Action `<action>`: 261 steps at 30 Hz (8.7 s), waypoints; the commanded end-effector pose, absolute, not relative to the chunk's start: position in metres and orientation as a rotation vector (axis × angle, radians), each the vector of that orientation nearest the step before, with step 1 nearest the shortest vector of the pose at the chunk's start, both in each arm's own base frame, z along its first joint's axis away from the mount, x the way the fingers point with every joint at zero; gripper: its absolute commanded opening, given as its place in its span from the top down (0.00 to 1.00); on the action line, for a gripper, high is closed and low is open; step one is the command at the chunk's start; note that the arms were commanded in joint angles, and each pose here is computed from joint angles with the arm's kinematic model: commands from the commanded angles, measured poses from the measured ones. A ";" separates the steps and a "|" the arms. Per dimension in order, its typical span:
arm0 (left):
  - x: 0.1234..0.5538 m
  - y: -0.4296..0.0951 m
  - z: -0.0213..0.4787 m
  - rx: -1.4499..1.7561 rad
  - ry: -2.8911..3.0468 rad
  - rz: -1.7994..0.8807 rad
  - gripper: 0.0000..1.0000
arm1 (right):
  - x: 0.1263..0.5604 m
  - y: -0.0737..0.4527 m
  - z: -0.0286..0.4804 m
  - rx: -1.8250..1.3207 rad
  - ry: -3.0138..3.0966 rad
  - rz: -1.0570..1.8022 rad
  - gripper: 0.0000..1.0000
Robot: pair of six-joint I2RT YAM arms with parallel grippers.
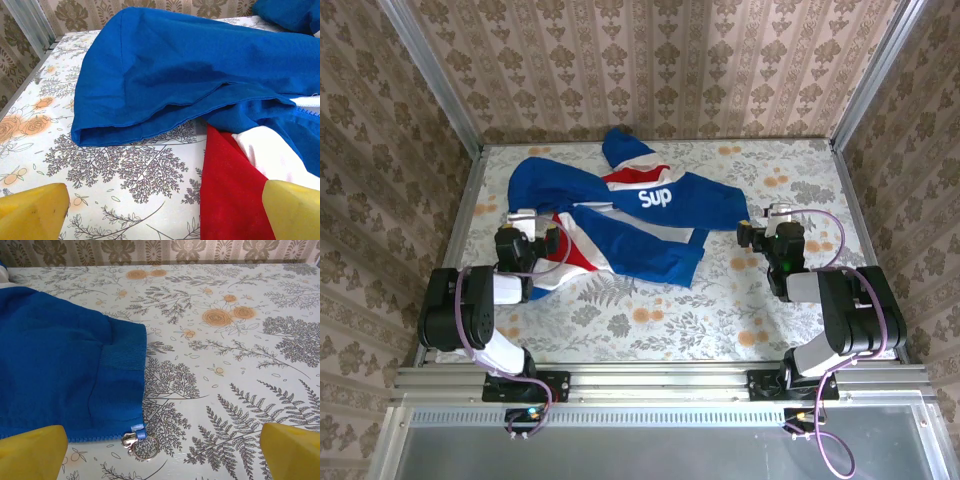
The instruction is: Zip up the jacket
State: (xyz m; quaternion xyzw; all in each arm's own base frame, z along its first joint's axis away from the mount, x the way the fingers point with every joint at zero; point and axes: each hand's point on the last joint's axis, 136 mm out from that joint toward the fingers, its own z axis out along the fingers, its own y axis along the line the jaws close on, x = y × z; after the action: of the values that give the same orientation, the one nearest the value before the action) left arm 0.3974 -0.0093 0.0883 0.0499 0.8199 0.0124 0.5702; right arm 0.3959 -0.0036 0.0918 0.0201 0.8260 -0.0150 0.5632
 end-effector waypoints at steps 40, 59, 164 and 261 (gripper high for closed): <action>0.401 -0.008 0.096 0.128 1.905 0.060 0.00 | 0.400 -0.002 0.097 0.046 1.929 -0.019 0.00; 0.384 -0.004 0.125 0.093 1.856 0.071 0.06 | 0.399 0.015 0.134 0.053 2.104 0.060 0.03; 0.218 -0.196 0.094 0.152 2.725 -0.257 0.63 | 0.346 0.238 0.100 -0.021 2.694 0.781 0.59; 0.170 -0.219 0.096 0.662 2.615 0.361 1.00 | 0.256 0.206 -0.018 0.037 2.981 0.489 0.73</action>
State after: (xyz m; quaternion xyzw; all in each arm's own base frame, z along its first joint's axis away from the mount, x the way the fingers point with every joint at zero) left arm 0.1675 -0.2290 0.0709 0.2369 0.9486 0.1013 0.1840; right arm 0.2874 0.2499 0.0186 -0.0040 0.9594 0.2594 0.1105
